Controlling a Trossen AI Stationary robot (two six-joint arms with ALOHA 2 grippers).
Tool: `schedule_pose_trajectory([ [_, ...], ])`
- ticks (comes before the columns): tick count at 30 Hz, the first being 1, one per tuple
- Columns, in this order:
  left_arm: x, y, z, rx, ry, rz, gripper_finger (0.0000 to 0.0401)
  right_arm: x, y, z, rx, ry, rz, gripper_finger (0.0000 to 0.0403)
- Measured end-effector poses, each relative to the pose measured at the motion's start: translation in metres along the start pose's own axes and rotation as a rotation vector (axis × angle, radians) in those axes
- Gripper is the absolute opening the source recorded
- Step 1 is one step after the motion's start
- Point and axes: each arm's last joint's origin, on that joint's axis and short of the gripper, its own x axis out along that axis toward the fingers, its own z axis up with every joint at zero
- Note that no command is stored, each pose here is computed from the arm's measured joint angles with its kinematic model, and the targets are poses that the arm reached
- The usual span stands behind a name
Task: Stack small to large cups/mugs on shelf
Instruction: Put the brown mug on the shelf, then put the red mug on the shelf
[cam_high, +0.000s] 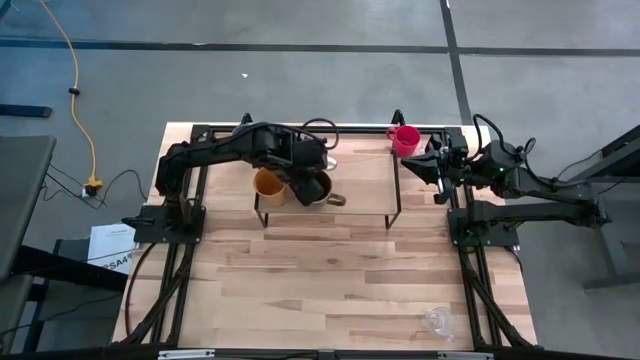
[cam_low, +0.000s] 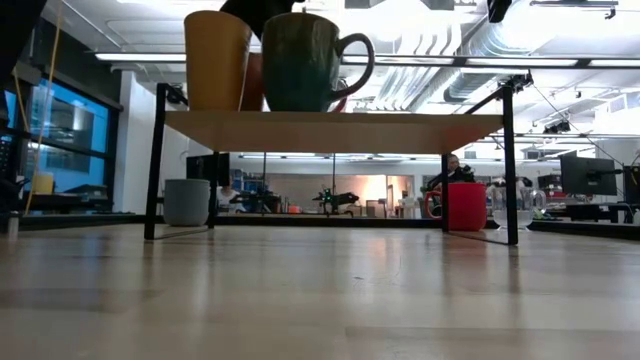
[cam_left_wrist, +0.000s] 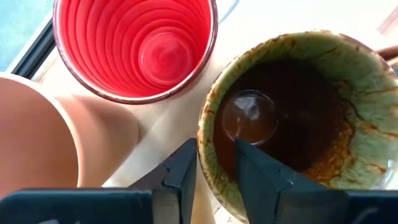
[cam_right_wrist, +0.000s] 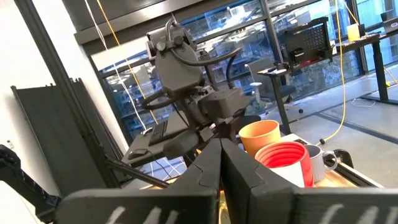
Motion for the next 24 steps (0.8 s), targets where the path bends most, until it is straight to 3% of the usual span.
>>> schedule_pose_trajectory([
  [15,-0.003,0.001,0.000,0.013,-0.012,-0.007,0.0100,0.000,0.000,0.000,0.000,0.000,0.000,0.0000],
  [24,-0.018,0.004,0.002,0.008,-0.073,-0.038,0.0195,0.000,0.000,0.000,-0.001,0.000,0.000,0.0000],
])
